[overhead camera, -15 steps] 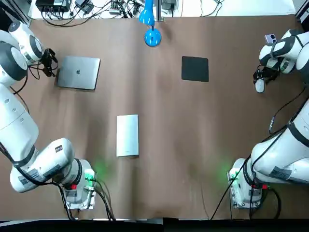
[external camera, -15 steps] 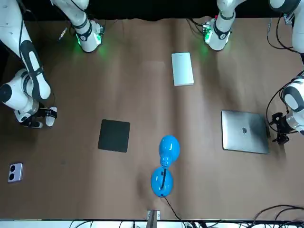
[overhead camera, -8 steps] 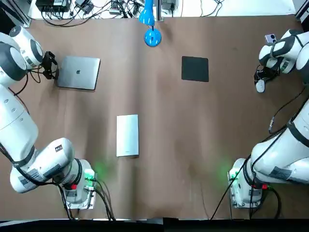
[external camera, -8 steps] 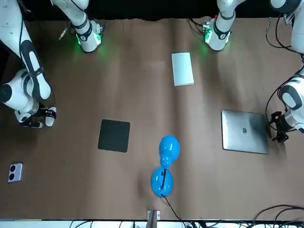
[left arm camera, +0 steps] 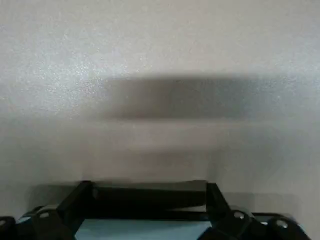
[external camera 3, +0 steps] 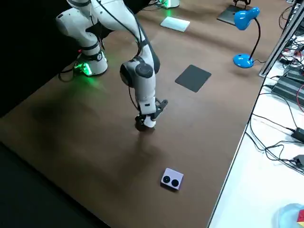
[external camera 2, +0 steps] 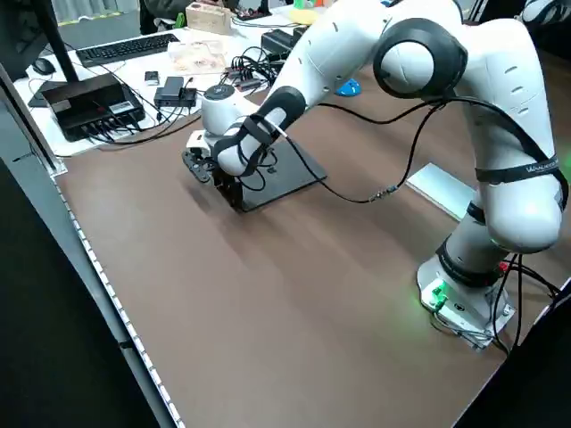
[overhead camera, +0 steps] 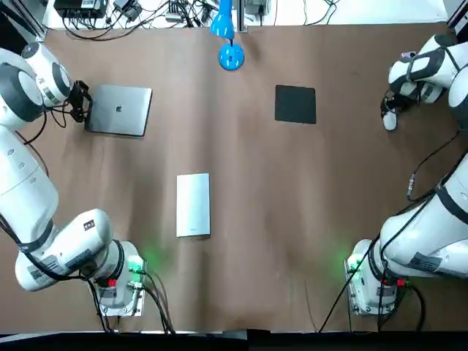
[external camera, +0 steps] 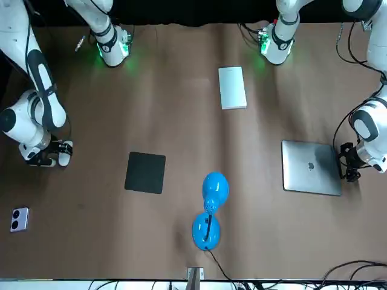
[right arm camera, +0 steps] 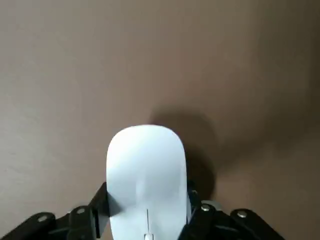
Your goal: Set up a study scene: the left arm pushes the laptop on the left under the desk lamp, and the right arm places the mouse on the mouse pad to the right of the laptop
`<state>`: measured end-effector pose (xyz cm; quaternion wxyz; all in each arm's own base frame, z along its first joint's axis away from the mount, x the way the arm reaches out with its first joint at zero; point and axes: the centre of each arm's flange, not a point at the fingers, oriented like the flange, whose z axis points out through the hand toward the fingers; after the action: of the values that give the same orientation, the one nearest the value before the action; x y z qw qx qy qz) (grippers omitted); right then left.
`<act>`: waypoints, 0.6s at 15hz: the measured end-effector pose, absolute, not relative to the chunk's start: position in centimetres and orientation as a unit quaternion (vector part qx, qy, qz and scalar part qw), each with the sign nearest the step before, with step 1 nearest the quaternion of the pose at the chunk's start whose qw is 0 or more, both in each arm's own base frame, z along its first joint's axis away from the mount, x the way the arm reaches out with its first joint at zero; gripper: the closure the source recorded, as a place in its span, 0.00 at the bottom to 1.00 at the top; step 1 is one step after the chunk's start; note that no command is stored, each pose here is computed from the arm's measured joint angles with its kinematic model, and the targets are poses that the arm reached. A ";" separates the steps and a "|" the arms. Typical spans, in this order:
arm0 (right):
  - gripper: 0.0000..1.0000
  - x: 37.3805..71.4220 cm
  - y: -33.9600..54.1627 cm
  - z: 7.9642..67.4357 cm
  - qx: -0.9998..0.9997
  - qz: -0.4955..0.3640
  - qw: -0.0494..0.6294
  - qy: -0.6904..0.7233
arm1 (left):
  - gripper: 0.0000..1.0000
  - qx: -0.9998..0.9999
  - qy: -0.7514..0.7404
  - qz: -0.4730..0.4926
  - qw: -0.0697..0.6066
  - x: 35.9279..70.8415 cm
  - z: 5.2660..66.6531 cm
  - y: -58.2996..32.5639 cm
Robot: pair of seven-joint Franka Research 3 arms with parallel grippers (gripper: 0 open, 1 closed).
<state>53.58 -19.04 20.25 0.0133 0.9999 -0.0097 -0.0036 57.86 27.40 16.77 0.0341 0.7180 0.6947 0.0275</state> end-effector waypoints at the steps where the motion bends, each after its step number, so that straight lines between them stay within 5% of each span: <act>1: 0.37 54.3 -18.1 21.1 1.000 0.006 0.010 -0.003 | 0.00 0.718 0.694 0.028 0.034 57.9 16.8 27.4; 9: 0.37 59.1 -4.9 25.5 0.998 0.016 -0.052 -0.013 | 0.00 0.731 0.681 0.027 0.033 58.9 16.7 25.0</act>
<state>59.07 -4.92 25.48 -0.0523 0.9984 -0.0127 0.0160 58.88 25.03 16.71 0.0334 0.7313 0.6807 0.0268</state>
